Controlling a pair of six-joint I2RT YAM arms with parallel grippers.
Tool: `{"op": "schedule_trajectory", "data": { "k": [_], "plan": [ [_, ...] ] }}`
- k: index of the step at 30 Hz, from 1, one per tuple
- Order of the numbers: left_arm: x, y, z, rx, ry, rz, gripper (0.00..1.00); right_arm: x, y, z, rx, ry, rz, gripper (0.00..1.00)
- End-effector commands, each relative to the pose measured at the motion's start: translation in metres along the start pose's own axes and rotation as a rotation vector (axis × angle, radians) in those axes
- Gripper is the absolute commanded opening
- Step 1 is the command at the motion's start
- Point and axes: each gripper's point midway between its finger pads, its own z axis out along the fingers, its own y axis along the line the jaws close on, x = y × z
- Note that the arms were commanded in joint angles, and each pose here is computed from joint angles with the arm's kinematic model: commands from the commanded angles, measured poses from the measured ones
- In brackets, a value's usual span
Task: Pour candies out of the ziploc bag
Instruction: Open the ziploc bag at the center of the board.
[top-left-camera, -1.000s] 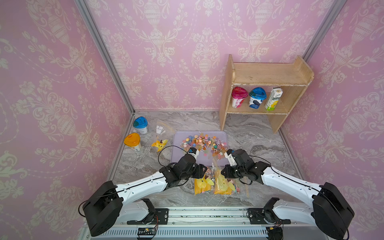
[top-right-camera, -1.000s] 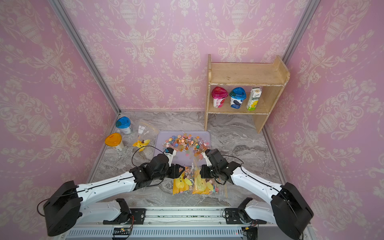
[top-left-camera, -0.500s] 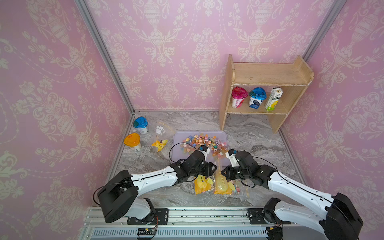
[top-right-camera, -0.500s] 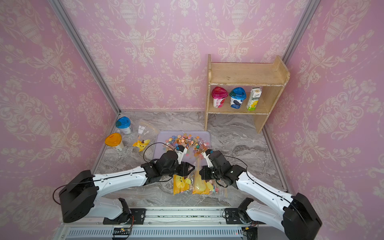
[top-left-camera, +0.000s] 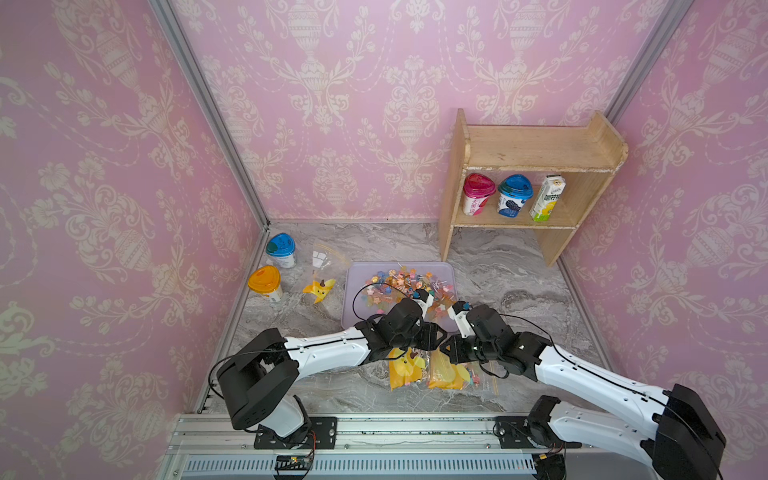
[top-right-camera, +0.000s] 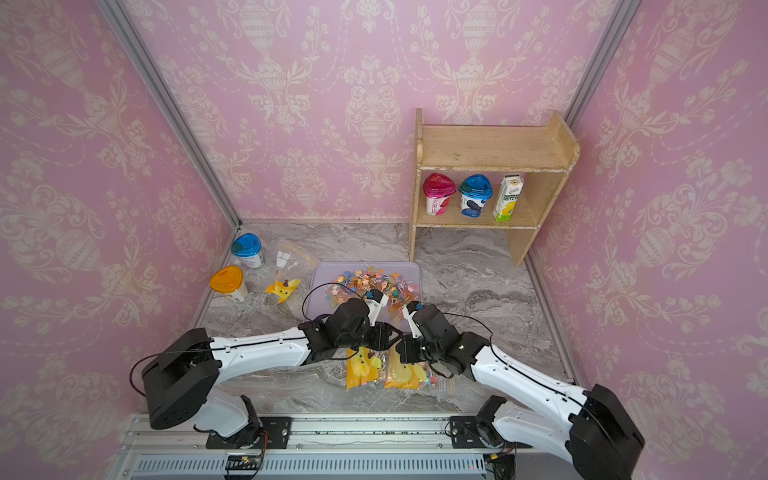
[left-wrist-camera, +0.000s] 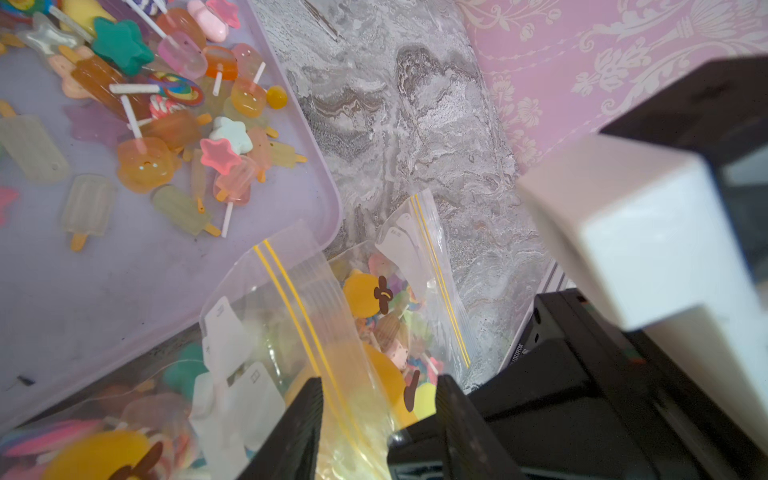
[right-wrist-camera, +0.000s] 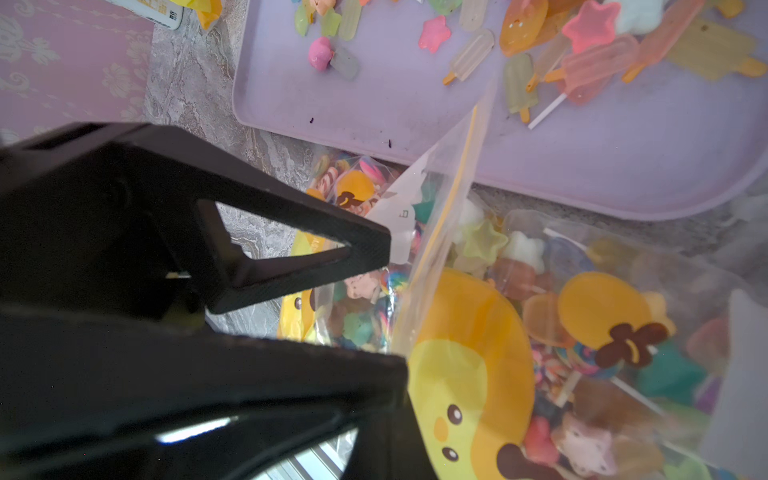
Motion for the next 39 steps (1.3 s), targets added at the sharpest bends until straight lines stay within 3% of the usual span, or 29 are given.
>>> {"op": "schedule_trajectory", "data": {
  "k": [1,18,31,33,35,39],
  "plan": [
    [0.001,-0.007,0.005,0.022,0.019,-0.010,0.42,-0.004,0.005,-0.006,-0.013,-0.030,-0.002,0.00],
    [0.005,-0.002,0.005,-0.008,0.035,0.012,0.00,-0.006,0.002,-0.010,0.009,-0.047,0.000,0.00],
    [-0.005,-0.010,0.001,0.000,0.009,0.025,0.00,-0.004,0.005,-0.008,0.007,-0.032,-0.009,0.11],
    [-0.006,-0.009,0.001,-0.012,0.013,0.026,0.17,-0.003,0.006,-0.008,0.004,-0.030,-0.013,0.11],
    [-0.006,-0.009,0.004,-0.014,0.018,0.027,0.27,-0.004,0.008,-0.008,0.004,-0.031,-0.018,0.11],
    [-0.005,-0.009,0.007,-0.014,0.025,0.023,0.35,-0.004,0.010,-0.008,0.003,-0.030,-0.025,0.11]
  ]
}}
